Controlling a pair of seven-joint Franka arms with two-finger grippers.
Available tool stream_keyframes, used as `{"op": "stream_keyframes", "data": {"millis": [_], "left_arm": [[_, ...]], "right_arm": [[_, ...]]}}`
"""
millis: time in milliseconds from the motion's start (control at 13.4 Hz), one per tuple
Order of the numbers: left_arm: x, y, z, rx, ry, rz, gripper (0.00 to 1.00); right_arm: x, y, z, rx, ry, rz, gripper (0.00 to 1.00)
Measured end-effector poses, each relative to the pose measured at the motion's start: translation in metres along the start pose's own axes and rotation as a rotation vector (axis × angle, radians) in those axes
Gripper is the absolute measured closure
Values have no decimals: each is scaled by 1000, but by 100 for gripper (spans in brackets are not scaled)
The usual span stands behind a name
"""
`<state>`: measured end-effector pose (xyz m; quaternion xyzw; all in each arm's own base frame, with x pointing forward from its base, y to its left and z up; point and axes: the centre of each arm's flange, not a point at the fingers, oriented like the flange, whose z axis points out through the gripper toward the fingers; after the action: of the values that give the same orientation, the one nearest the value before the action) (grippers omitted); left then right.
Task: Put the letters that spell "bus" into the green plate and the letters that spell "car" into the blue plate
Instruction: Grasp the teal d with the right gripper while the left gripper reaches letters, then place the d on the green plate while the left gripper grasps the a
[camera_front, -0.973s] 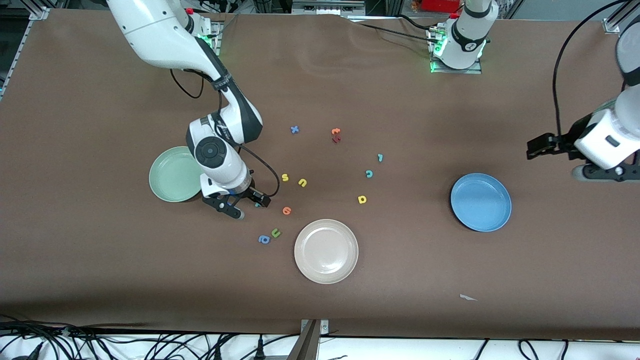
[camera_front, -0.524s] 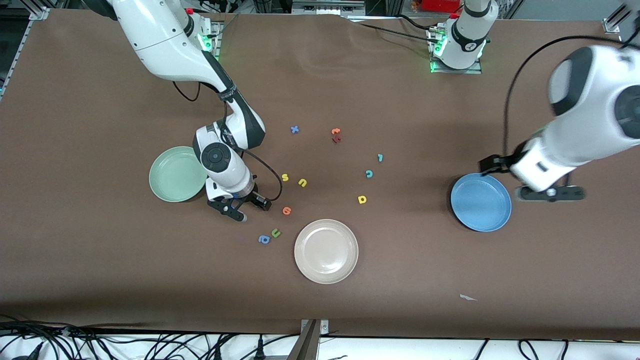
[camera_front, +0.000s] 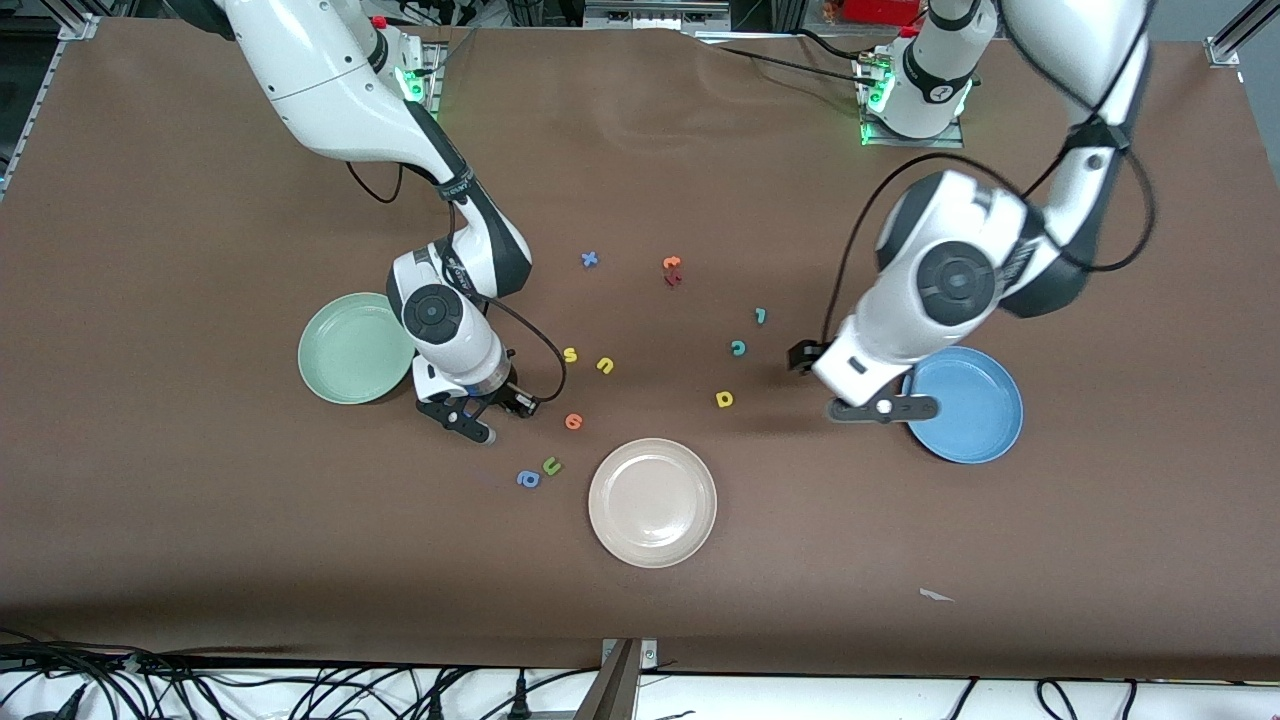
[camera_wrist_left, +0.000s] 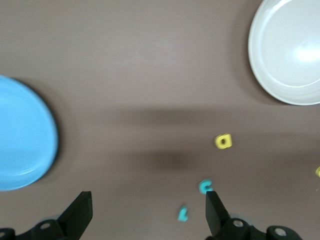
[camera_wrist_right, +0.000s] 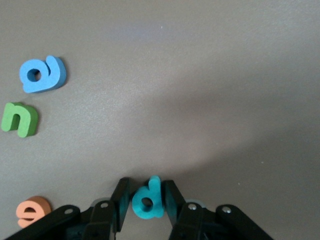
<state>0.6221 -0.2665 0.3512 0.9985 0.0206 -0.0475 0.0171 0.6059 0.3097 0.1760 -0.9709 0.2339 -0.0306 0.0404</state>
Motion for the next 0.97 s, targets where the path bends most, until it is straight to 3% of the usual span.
{"op": "stream_keyframes", "data": {"millis": [224,299,599,973], "left_arm": [[7,27,58,-34,26,5,0],[9,31,78,-39,23,5,0],[8,48,143,-56,18,15,0],[4,77,161,-60,19,-5,0]], "right_arm": [[-4,-2,1,2,-5,-6,61],[-4,-3,0,4,-4,-7,69],[-3,-4,-3,0,-7,-7,72],[36,25,-45,-114,-89,-81,72]]}}
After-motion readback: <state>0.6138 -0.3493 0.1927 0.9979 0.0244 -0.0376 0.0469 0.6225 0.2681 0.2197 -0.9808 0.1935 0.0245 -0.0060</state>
